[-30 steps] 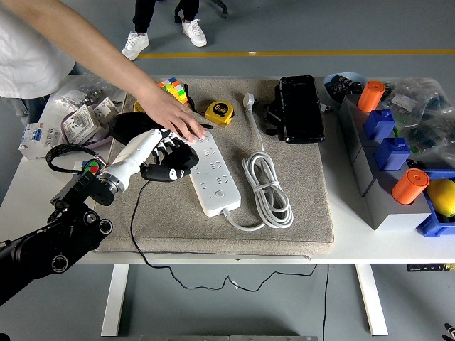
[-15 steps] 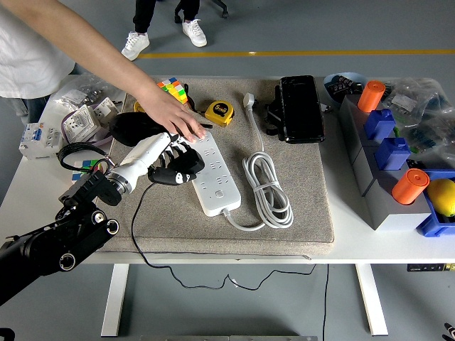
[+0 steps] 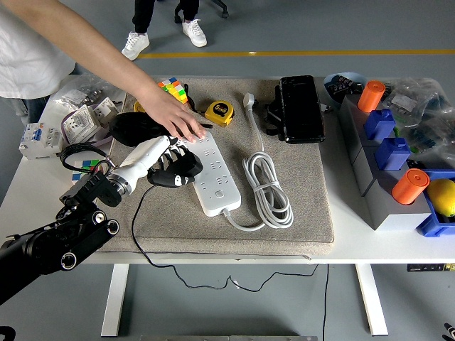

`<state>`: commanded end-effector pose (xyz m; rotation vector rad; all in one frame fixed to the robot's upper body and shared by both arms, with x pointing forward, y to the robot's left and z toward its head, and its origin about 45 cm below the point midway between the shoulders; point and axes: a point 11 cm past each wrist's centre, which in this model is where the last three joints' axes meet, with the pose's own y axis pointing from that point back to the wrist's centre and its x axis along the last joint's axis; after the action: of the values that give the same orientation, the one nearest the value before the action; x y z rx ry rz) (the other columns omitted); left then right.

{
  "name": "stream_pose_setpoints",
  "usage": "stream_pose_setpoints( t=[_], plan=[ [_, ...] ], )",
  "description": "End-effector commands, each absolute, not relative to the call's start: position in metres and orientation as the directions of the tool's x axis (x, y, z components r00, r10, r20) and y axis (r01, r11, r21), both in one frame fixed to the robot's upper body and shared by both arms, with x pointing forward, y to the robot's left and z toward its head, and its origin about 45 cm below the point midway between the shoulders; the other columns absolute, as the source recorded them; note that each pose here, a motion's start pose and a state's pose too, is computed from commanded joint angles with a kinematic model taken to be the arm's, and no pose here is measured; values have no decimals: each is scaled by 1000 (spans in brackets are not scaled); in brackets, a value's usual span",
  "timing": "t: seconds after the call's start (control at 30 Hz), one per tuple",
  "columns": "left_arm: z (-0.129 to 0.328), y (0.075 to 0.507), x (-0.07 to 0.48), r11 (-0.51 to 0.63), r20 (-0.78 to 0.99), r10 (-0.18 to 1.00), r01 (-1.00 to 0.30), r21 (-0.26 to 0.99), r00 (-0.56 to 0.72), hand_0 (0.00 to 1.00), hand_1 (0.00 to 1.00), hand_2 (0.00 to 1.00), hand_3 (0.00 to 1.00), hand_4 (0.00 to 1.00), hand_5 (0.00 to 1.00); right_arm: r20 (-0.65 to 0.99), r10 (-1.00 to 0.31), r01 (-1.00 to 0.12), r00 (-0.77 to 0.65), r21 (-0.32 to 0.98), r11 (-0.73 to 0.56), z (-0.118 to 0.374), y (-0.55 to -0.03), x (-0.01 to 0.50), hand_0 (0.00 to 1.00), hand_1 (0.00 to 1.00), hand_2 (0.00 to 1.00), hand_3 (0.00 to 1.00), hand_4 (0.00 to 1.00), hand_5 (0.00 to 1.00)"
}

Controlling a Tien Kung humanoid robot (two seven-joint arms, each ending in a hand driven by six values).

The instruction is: Put the plug near the board,insert it into the board,press the button,pull the plug out

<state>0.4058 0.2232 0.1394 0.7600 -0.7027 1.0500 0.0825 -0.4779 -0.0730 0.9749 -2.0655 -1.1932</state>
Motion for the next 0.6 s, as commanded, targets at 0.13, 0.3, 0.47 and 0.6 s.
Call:
stream_pose_setpoints(
  t=[0.13, 0.3, 0.47, 0.6],
  plan=[
    [139, 224, 406, 300, 810, 481, -931, 207, 335, 253, 392, 395, 533, 784, 46, 105, -806, -311, -582, 888, 340, -73, -478, 82, 610, 665, 659, 537, 813, 493],
    [139, 225, 406, 303, 817, 469, -930, 208, 336, 258, 399, 400, 533, 784, 47, 105, -806, -312, -582, 887, 341, -73, -478, 83, 610, 665, 660, 537, 813, 492],
    [137, 226, 405, 299, 817, 465, -929, 217, 341, 258, 399, 400, 533, 784, 47, 103, -807, -314, -581, 887, 339, -73, -477, 83, 610, 665, 660, 537, 813, 492],
    [137, 227, 405, 296, 813, 468, -928, 225, 347, 299, 467, 515, 559, 796, 50, 103, -807, -314, -581, 887, 339, -73, -477, 83, 610, 665, 660, 537, 814, 491]
  ],
)
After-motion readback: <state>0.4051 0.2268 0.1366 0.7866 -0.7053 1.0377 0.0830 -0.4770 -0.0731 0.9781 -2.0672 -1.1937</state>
